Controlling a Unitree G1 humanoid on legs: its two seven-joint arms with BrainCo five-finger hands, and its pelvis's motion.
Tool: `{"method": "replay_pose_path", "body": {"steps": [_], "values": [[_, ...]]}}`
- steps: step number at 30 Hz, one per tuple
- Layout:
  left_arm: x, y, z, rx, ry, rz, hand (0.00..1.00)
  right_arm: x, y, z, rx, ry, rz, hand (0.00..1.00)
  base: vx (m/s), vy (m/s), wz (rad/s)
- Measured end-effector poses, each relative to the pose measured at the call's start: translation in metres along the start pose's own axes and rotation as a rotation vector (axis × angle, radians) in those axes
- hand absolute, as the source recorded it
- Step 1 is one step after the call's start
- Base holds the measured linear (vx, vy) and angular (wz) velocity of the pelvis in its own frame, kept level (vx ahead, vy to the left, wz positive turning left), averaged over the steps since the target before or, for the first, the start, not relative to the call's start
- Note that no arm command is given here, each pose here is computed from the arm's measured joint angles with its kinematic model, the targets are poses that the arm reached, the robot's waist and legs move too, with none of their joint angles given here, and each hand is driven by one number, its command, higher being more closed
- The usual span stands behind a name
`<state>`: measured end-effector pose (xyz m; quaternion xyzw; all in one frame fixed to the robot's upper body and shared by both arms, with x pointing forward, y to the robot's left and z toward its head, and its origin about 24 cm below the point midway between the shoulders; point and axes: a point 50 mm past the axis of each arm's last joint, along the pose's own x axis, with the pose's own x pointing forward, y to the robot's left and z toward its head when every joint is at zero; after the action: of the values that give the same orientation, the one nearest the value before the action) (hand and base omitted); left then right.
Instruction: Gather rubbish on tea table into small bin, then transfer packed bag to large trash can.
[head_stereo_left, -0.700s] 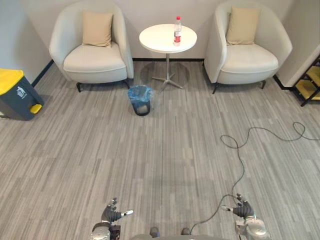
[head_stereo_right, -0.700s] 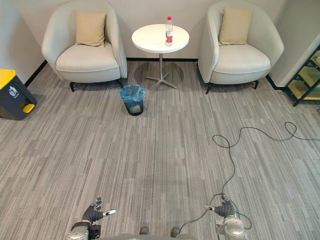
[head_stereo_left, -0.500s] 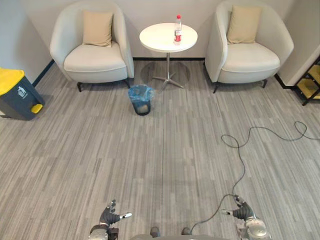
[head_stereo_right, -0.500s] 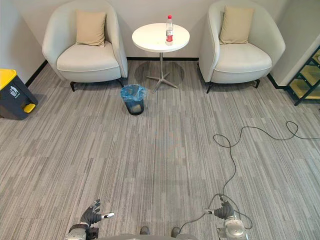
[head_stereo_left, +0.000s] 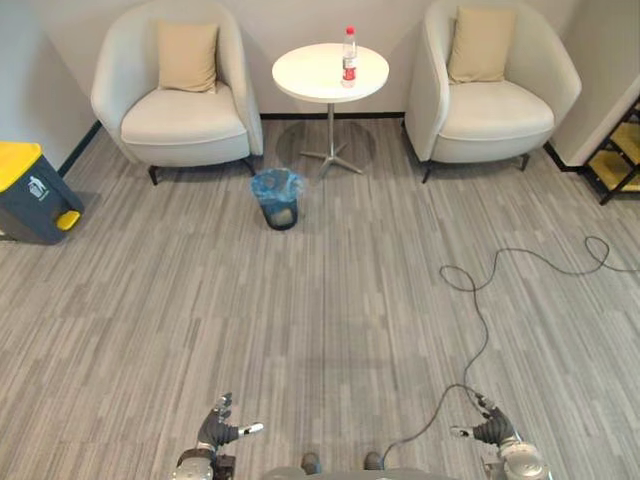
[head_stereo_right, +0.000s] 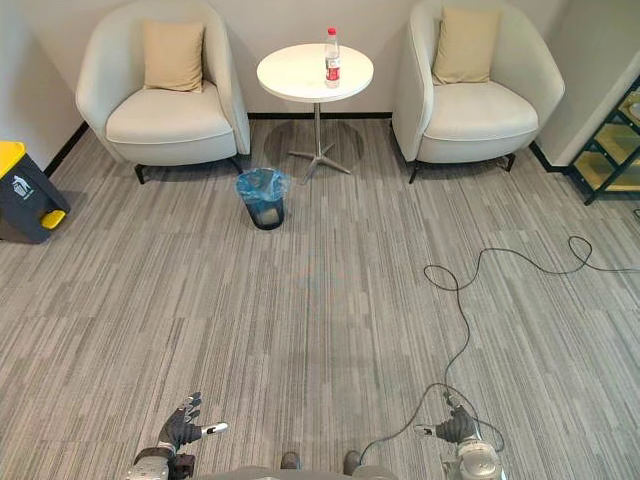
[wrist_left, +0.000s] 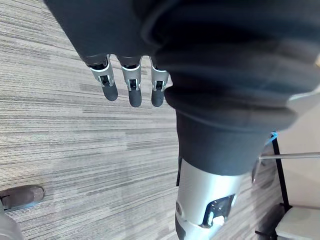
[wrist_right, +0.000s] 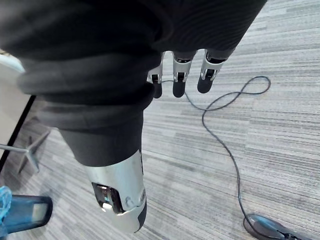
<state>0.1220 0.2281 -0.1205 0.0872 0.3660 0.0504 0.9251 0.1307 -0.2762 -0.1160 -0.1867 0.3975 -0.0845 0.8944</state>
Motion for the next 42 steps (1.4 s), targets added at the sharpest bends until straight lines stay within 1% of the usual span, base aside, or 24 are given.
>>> {"method": "replay_pose_path", "body": {"steps": [4,10,14,18,21,24,27,30,32,38,42], "values": [[0.002,0.0,0.01,-0.001,-0.04,0.0,0.0,0.004,-0.008,0.009,0.033,-0.022,-0.039,0.0,0.11,0.055,-0.22],[0.008,0.01,0.023,0.02,-0.075,0.023,0.0,0.007,-0.004,0.016,0.06,-0.035,-0.043,0.0,0.26,0.022,-0.03],[0.015,0.005,0.035,-0.013,-0.108,0.029,0.0,0.011,-0.016,0.026,0.068,-0.065,-0.067,0.0,0.52,-0.108,0.42],[0.021,-0.004,0.042,-0.027,-0.113,0.009,0.0,0.011,-0.017,0.025,0.08,-0.059,-0.078,0.0,0.66,-0.246,0.38],[0.016,-0.011,0.029,-0.048,-0.079,-0.003,0.0,0.009,-0.007,0.021,0.079,-0.049,-0.054,0.0,0.65,-0.244,0.05],[0.012,-0.013,0.026,-0.06,-0.075,-0.007,0.0,0.009,0.009,0.03,0.142,-0.082,-0.031,0.0,0.52,-0.138,-0.29],[0.012,-0.021,0.035,-0.094,-0.121,-0.02,0.0,0.014,0.006,0.042,0.164,-0.112,-0.041,0.0,0.58,-0.028,-0.39],[0.002,-0.025,0.018,-0.125,-0.071,-0.02,0.0,0.016,-0.002,0.044,0.169,-0.108,-0.059,0.0,0.58,0.121,-0.66],[-0.002,-0.02,0.009,-0.127,-0.044,-0.001,0.0,0.014,0.007,0.034,0.179,-0.072,-0.043,0.0,0.73,0.209,-0.43],[0.005,-0.017,0.017,-0.094,-0.052,-0.01,0.0,0.012,0.031,0.028,0.198,-0.036,0.013,0.0,0.7,0.117,0.04],[0.015,-0.016,0.037,-0.096,-0.11,-0.013,0.0,0.011,0.027,0.025,0.191,-0.033,0.008,0.0,0.63,-0.04,0.57]]}}
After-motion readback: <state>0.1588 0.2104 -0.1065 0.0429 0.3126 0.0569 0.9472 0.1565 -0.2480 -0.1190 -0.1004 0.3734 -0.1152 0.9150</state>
